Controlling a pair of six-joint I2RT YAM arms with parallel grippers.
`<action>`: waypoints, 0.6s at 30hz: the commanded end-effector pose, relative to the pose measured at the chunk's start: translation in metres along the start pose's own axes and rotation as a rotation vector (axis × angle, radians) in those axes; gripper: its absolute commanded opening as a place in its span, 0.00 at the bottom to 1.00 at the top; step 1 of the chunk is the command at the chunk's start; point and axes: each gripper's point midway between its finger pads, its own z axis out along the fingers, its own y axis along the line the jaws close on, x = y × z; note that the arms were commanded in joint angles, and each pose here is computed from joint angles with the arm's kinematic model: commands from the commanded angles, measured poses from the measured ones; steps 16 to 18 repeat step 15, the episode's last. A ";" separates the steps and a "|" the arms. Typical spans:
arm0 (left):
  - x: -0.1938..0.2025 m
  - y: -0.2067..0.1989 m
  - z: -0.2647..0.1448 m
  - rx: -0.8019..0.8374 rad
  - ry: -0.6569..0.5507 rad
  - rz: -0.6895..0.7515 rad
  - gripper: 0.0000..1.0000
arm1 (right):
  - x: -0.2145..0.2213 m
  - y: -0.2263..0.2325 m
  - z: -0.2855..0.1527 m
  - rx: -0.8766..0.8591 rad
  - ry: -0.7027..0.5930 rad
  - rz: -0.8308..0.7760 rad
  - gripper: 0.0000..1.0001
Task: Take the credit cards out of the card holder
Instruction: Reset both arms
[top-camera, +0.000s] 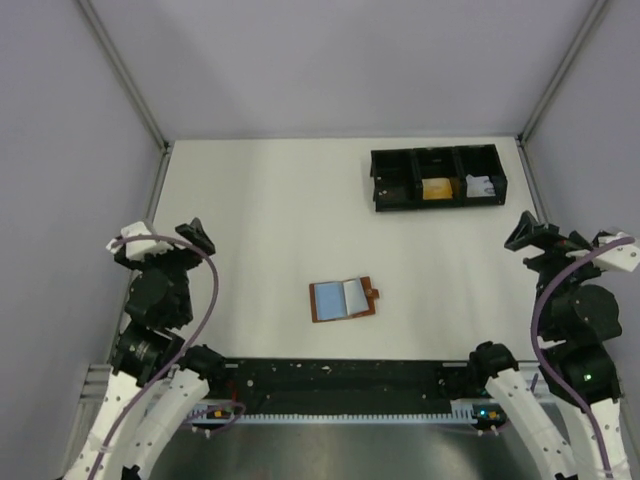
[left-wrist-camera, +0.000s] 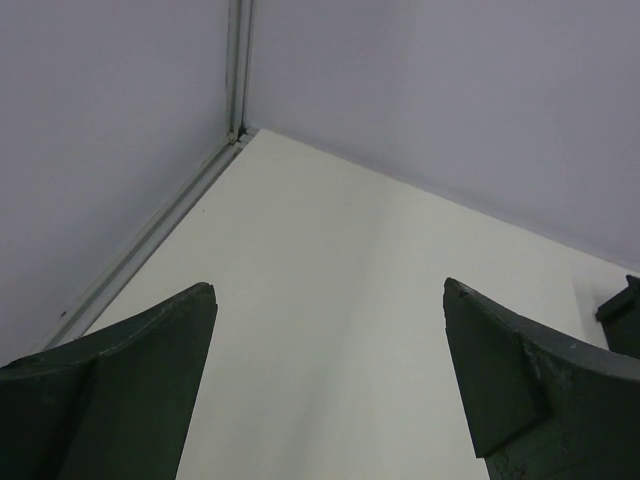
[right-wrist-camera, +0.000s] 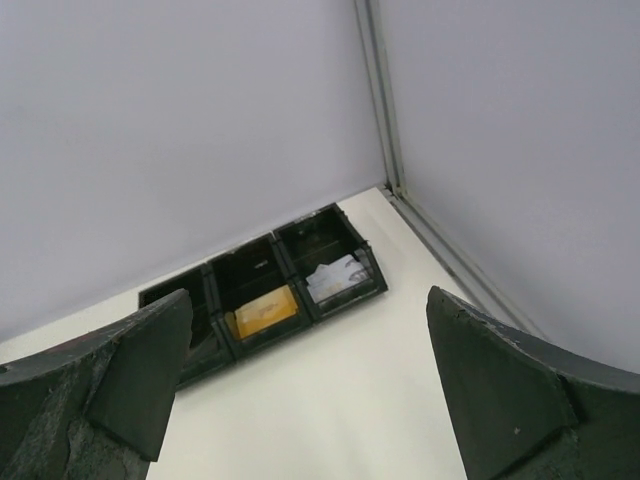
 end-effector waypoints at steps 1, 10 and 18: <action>-0.025 0.016 -0.011 -0.024 -0.153 -0.057 0.99 | 0.006 -0.020 -0.008 0.060 0.043 -0.127 0.99; -0.032 0.031 -0.023 -0.042 -0.244 -0.095 0.98 | 0.027 -0.028 -0.010 0.087 0.052 -0.112 0.98; -0.028 0.029 -0.021 -0.036 -0.239 -0.088 1.00 | 0.027 -0.038 -0.011 0.147 0.043 -0.104 0.99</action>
